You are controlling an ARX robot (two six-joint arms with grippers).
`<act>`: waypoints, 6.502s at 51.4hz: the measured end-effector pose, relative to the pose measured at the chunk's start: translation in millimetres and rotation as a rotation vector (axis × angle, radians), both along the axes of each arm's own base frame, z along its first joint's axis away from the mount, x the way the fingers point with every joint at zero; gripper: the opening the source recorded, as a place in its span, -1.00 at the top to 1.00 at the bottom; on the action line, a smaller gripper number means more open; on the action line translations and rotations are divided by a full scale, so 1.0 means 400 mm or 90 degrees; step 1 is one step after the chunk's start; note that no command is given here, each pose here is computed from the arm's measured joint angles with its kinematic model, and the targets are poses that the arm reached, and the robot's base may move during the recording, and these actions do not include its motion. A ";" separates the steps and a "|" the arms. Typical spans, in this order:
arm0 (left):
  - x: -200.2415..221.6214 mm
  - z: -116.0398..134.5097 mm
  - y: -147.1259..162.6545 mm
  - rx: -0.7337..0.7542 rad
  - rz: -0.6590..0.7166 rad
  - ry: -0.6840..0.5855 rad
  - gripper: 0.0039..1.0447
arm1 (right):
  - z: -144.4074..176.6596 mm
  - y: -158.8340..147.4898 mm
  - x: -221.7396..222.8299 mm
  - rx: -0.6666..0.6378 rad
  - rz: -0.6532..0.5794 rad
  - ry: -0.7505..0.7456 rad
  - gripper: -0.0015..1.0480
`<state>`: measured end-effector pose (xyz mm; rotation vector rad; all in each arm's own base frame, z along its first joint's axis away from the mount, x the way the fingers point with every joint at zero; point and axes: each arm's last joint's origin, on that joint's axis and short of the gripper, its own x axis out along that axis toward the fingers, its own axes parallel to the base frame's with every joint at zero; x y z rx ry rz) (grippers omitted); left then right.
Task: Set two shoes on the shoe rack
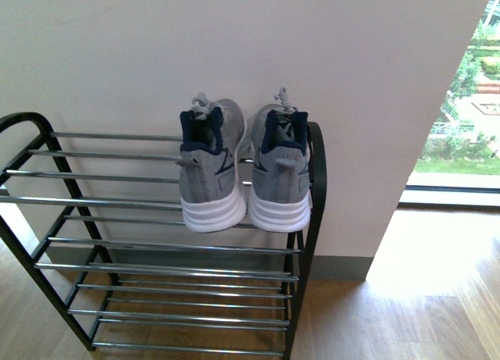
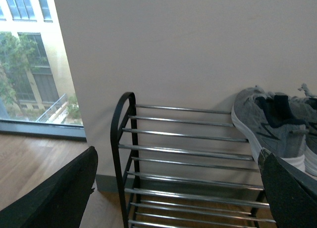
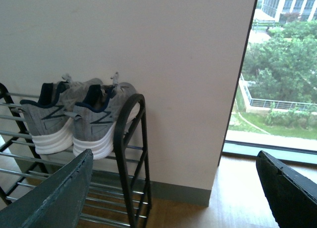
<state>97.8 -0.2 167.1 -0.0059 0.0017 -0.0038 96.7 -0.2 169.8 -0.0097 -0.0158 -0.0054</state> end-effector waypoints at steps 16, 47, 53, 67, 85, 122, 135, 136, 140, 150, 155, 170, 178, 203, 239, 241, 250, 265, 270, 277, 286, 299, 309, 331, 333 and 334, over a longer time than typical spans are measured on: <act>0.000 0.000 0.000 0.000 0.001 0.000 -0.83 | 0.000 0.000 0.000 0.000 0.001 0.000 -0.82; 0.000 0.000 0.000 0.000 0.000 0.000 -0.83 | 0.000 0.000 0.000 0.000 0.001 0.000 -0.82; 0.000 0.000 0.000 0.000 0.001 0.000 -0.83 | 0.000 0.000 0.000 0.000 0.001 0.000 -0.82; 0.000 0.000 0.000 0.001 0.001 0.000 -0.83 | 0.000 0.000 0.000 0.000 0.002 0.000 -0.82; 0.000 0.000 0.000 0.001 0.001 0.000 -0.83 | 0.000 0.000 0.000 0.000 0.003 0.001 -0.82; 0.000 0.000 0.000 0.001 0.001 0.000 -0.83 | 0.000 0.000 0.000 0.001 0.003 0.001 -0.82; 0.000 0.000 0.000 0.001 0.001 0.000 -0.83 | 0.000 0.000 0.000 0.001 0.003 0.001 -0.82; 0.000 0.000 0.000 0.001 0.001 0.000 -0.83 | 0.000 0.000 0.000 0.001 0.003 0.001 -0.82; 0.000 0.000 0.000 0.001 0.001 0.000 -0.83 | 0.000 0.000 0.000 0.001 0.001 0.001 -0.82; 0.000 0.000 0.000 0.001 0.004 0.000 -0.83 | 0.000 0.001 0.000 0.001 0.004 0.001 -0.82; 0.000 0.000 0.000 0.001 0.002 0.000 -0.83 | 0.000 0.000 0.000 0.001 0.003 0.001 -0.82; 0.000 0.000 0.000 0.001 0.001 0.000 -0.83 | 0.000 0.000 0.000 0.001 0.003 0.001 -0.82; 0.000 0.000 0.000 0.001 0.001 0.000 -0.83 | 0.000 0.000 0.000 0.001 0.001 0.001 -0.82; 0.000 0.000 0.000 0.001 0.004 0.000 -0.83 | 0.000 0.001 0.000 0.001 0.006 0.001 -0.82; 0.000 0.000 0.000 0.001 0.002 0.000 -0.83 | 0.000 0.001 0.000 0.001 0.005 0.001 -0.82; 0.000 0.000 0.000 0.001 0.002 0.000 -0.83 | 0.000 0.000 0.000 0.002 0.004 0.001 -0.82; 0.000 0.000 0.000 0.001 0.001 0.000 -0.83 | 0.000 0.000 0.000 0.002 0.002 0.000 -0.82; 0.000 0.000 0.000 0.001 0.002 0.000 -0.83 | 0.000 0.000 0.000 0.001 0.003 0.000 -0.82; 0.000 0.000 0.000 0.001 0.000 0.000 -0.83 | 0.000 0.000 0.000 0.002 0.001 0.001 -0.82; 0.000 0.000 0.000 0.001 0.000 0.000 -0.83 | 0.000 0.000 0.000 0.002 0.001 0.001 -0.82; 0.000 0.000 0.000 0.001 0.004 0.000 -0.83 | 0.000 0.001 0.000 0.001 0.005 0.001 -0.82; 0.000 0.000 0.000 0.001 0.003 0.000 -0.83 | 0.000 0.001 0.000 0.002 0.005 0.001 -0.82; 0.000 0.000 0.000 0.001 0.002 0.000 -0.83 | 0.000 0.001 0.000 0.002 0.005 0.001 -0.82; 0.000 0.000 0.000 0.001 0.001 0.000 -0.83 | 0.000 0.000 0.000 0.002 0.003 0.000 -0.82; 0.000 0.000 0.000 0.001 0.001 0.000 -0.83 | 0.000 0.000 0.000 0.002 0.003 0.000 -0.82; 0.000 0.000 0.000 0.001 0.001 0.000 -0.83 | 0.000 0.000 0.000 0.002 0.003 0.000 -0.82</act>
